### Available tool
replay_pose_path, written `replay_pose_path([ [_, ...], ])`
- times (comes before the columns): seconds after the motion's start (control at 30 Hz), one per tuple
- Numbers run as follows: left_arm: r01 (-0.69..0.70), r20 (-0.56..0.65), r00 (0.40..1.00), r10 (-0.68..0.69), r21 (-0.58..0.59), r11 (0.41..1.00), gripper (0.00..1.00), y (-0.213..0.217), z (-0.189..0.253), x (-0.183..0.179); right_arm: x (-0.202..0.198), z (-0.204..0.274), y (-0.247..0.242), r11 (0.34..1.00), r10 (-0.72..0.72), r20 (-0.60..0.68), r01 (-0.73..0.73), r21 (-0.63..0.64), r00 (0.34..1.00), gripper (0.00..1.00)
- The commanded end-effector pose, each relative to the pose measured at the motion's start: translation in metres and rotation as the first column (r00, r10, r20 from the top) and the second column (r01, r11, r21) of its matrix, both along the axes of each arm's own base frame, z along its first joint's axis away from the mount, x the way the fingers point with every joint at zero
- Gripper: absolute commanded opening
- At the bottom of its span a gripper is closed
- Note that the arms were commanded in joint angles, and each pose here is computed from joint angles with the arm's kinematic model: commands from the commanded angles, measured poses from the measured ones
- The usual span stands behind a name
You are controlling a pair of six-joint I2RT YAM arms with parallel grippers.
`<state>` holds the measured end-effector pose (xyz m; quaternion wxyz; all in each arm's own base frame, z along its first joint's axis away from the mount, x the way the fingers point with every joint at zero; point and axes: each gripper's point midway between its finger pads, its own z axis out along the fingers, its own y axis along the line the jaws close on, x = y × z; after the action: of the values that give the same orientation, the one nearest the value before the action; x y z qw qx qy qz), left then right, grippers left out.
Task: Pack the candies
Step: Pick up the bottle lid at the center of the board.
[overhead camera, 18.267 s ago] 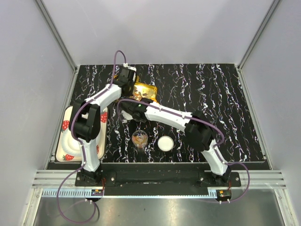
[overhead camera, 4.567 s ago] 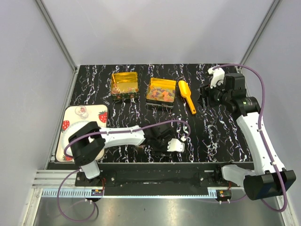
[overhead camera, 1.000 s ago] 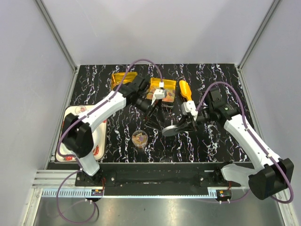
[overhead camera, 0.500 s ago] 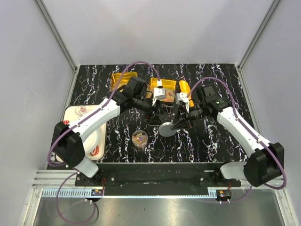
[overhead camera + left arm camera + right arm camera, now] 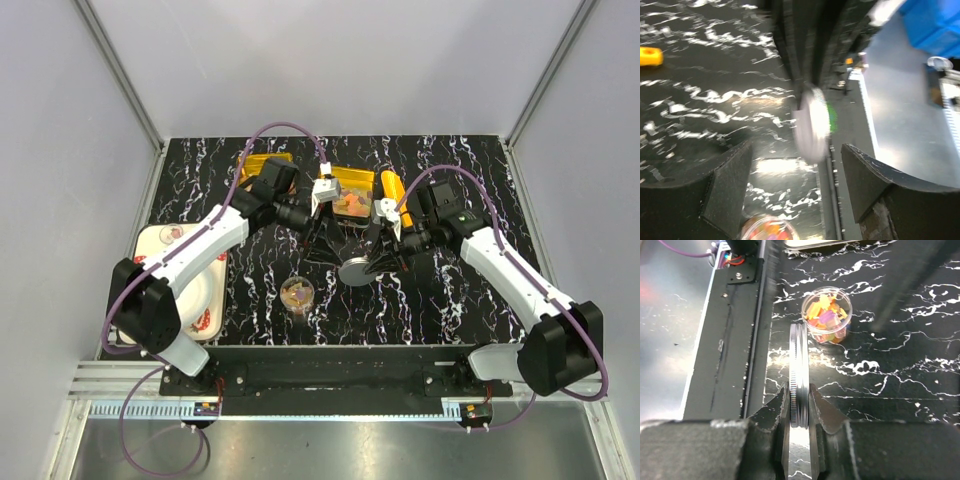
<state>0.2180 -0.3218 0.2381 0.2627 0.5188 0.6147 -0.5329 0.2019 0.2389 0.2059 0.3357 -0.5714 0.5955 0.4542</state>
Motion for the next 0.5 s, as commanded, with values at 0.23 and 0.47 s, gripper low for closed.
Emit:
replay_pose_path([
  [0.23,0.074,-0.047,0.996,-0.075,-0.031,0.997,0.73,-0.006,-0.001,-0.015,0.015,0.002,0.001,1.0,-0.014,0.074,0.015,-0.01,0.997,0.07],
  [0.47,0.067,-0.001,0.998,-0.067,0.04,0.997,0.67,-0.018,-0.019,-0.019,0.021,0.005,0.002,0.999,-0.031,0.077,0.031,-0.01,0.997,0.08],
])
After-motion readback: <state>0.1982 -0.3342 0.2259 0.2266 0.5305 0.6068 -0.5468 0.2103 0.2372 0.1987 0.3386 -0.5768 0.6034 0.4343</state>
